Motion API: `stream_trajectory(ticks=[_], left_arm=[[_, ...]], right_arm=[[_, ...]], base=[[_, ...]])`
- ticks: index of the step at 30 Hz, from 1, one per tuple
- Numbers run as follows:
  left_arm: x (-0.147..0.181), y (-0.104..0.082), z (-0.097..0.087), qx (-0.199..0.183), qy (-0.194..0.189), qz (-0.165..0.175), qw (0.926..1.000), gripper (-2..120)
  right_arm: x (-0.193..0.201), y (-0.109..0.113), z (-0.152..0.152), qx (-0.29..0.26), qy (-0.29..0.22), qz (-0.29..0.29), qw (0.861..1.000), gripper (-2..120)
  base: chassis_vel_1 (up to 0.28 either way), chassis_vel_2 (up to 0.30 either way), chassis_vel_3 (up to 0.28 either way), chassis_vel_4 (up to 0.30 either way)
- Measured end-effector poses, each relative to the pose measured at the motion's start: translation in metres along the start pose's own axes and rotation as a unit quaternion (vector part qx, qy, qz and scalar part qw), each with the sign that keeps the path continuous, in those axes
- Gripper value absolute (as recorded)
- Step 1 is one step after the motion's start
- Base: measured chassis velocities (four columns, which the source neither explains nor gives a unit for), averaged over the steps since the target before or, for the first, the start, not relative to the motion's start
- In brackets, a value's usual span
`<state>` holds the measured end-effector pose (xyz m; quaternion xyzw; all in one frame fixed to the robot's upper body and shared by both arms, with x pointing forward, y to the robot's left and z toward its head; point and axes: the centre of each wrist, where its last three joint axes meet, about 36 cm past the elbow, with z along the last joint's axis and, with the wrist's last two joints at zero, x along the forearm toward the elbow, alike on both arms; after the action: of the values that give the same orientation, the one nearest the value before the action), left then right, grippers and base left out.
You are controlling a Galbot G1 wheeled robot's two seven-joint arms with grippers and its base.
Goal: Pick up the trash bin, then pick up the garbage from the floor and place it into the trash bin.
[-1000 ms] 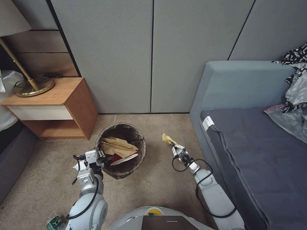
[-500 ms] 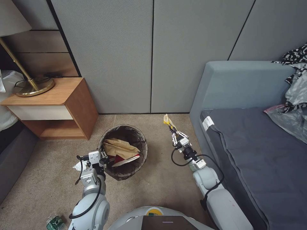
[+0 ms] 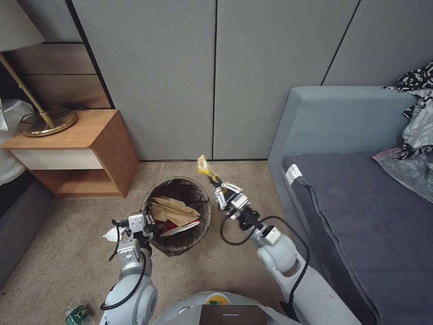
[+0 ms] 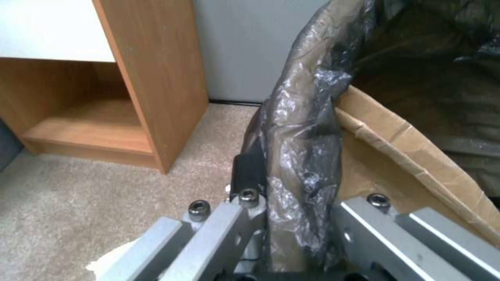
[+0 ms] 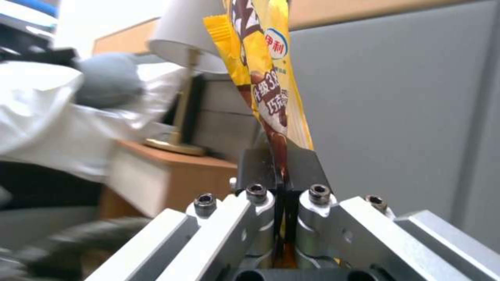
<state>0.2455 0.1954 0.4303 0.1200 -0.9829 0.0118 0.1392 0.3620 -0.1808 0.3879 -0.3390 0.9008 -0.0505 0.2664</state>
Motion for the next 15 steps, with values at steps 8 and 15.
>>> stream_trajectory(ticks=[8, 15], left_arm=[[0.002, -0.007, 0.0, 0.001, 0.0, 0.006, 1.0, 0], [0.003, -0.009, 0.0, 0.002, 0.001, 0.006, 1.0, 0]], right_arm=[[-0.038, 0.09, -0.01, -0.118, 0.023, -0.086, 0.989, 0], [-0.047, 0.12, 0.012, -0.137, 0.042, -0.088, 0.986, 0]], base=[[0.0, 0.0, 0.0, 0.0], [0.0, 0.0, 0.0, 0.0]])
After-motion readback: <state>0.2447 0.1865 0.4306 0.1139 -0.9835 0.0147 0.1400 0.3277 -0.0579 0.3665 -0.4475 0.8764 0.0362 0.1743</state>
